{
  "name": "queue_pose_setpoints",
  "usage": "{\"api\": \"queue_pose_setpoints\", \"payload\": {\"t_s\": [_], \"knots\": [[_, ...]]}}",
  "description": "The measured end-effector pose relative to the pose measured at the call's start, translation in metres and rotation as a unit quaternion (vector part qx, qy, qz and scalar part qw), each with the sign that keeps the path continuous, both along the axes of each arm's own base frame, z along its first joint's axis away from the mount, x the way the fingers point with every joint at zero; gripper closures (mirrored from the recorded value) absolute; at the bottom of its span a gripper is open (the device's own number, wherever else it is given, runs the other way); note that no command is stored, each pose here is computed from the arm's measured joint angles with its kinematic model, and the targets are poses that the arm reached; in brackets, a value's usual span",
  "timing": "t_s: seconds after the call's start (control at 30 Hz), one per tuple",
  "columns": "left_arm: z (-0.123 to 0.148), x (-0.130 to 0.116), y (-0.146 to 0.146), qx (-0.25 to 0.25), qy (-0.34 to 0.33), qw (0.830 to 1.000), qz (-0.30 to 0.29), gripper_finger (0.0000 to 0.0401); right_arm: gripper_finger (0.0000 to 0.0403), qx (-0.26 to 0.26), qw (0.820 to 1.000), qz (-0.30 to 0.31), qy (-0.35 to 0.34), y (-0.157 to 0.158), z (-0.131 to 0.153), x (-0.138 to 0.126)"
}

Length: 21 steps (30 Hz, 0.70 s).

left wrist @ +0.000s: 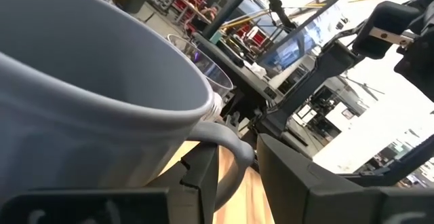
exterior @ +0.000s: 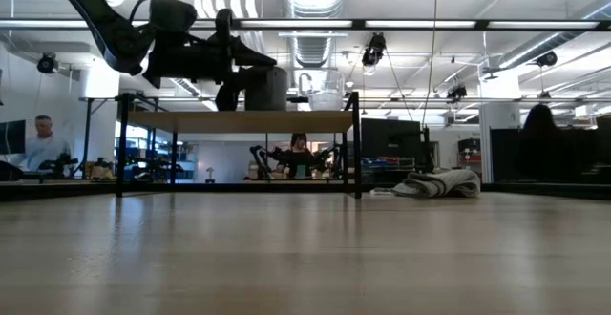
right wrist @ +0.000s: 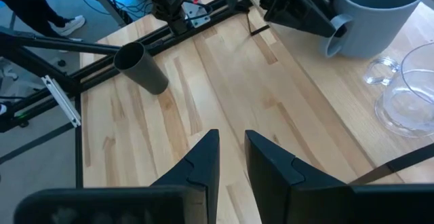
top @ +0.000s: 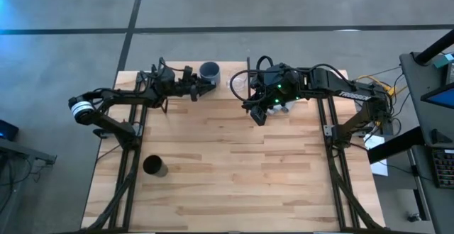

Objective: Stack small to large cups/mugs on shelf
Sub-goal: Put the gray mug on the shelf

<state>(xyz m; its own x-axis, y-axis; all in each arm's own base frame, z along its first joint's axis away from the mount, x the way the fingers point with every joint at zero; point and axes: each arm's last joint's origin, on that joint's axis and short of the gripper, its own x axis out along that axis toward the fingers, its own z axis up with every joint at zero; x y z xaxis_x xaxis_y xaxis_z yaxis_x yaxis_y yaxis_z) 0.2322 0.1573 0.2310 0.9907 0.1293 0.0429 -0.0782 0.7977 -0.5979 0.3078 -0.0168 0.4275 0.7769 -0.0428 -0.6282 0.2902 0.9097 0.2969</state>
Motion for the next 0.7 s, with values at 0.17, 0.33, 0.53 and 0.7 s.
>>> {"api": "queue_pose_setpoints", "payload": {"t_s": [0.17, 0.33, 0.53, 0.7], "knots": [[-0.001, 0.000, 0.000, -0.005, 0.008, 1.000, 0.001, 0.0313, 0.0337, -0.003, 1.000, 0.003, 0.000, 0.000, 0.000, 0.000], [0.001, -0.004, -0.005, 0.000, 0.038, 0.999, 0.003, 0.0313, 0.0337, -0.007, 1.000, 0.006, 0.000, 0.000, 0.000, 0.000], [0.012, -0.014, -0.014, 0.009, 0.066, 0.997, 0.037, 0.0313, 0.0337, -0.020, 1.000, 0.016, 0.001, 0.000, 0.000, 0.000], [0.018, -0.025, -0.023, 0.018, 0.094, 0.994, 0.058, 0.0313, 0.0337, -0.021, 1.000, 0.017, 0.001, 0.000, 0.000, 0.000]]}}
